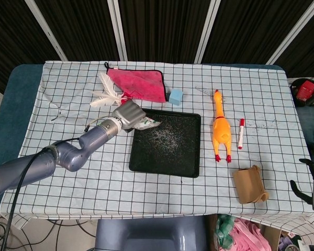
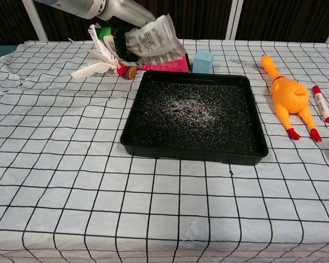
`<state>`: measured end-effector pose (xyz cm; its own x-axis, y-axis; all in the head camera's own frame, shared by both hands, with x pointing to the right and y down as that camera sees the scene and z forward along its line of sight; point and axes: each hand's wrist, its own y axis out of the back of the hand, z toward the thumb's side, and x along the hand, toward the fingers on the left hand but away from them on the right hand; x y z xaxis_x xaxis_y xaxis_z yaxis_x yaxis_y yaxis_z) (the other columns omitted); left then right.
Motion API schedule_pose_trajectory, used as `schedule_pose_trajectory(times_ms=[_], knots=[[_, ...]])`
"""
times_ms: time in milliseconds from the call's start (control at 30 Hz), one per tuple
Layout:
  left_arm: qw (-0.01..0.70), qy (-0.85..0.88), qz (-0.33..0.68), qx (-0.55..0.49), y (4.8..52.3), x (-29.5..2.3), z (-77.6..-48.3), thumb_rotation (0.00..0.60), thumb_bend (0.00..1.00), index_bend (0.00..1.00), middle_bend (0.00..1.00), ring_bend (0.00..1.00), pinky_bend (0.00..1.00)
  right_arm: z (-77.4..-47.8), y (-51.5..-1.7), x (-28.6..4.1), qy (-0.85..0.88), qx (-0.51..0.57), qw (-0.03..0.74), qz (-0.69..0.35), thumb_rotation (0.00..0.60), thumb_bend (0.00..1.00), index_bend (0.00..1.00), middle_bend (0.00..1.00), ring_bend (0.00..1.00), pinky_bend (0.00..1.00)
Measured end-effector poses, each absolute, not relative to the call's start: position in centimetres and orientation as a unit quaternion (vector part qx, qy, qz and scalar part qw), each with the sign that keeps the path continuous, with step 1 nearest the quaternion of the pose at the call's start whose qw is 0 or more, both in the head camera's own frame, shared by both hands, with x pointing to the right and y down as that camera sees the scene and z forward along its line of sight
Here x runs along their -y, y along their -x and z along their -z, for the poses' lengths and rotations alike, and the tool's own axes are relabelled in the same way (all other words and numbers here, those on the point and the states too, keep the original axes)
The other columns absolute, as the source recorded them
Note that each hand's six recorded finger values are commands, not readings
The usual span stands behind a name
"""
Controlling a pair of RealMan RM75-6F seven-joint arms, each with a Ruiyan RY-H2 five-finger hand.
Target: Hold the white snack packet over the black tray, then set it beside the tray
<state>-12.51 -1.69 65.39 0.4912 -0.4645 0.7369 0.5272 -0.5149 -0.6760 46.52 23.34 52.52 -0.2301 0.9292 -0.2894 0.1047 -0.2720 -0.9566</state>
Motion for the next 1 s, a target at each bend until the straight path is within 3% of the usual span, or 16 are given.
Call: schedule_pose_trajectory(times_ms=[333,700,1000], knots=[[0.511,0.677,0.528,0.046,11.6,1.7,-65.3,0.600,0.62,0.40,0.45,0.36,0.48,-52.5,-46.6,-23.3,0.519,0.499,0.339,-0.605,0.600,0.23,0.29,0.09,0.14,0.26],[0.584,0.612,0.529,0.072,10.3,1.8,-65.8,0.600,0.62,0.42,0.46,0.36,0.48,-52.5,-46.6,-23.3,0.518,0.500,0.339,-0.606,0.600,0.23,0.29,0.09,0.14,0.26],[0.567,0.629,0.530,0.047,9.3,1.6,-66.0,0.600,0.62,0.43,0.46,0.36,0.49,-52.5,-46.6,-23.3,0.518,0.501,0.338,-0.606,0.600,0.23,0.29,0.09,0.14,0.26]])
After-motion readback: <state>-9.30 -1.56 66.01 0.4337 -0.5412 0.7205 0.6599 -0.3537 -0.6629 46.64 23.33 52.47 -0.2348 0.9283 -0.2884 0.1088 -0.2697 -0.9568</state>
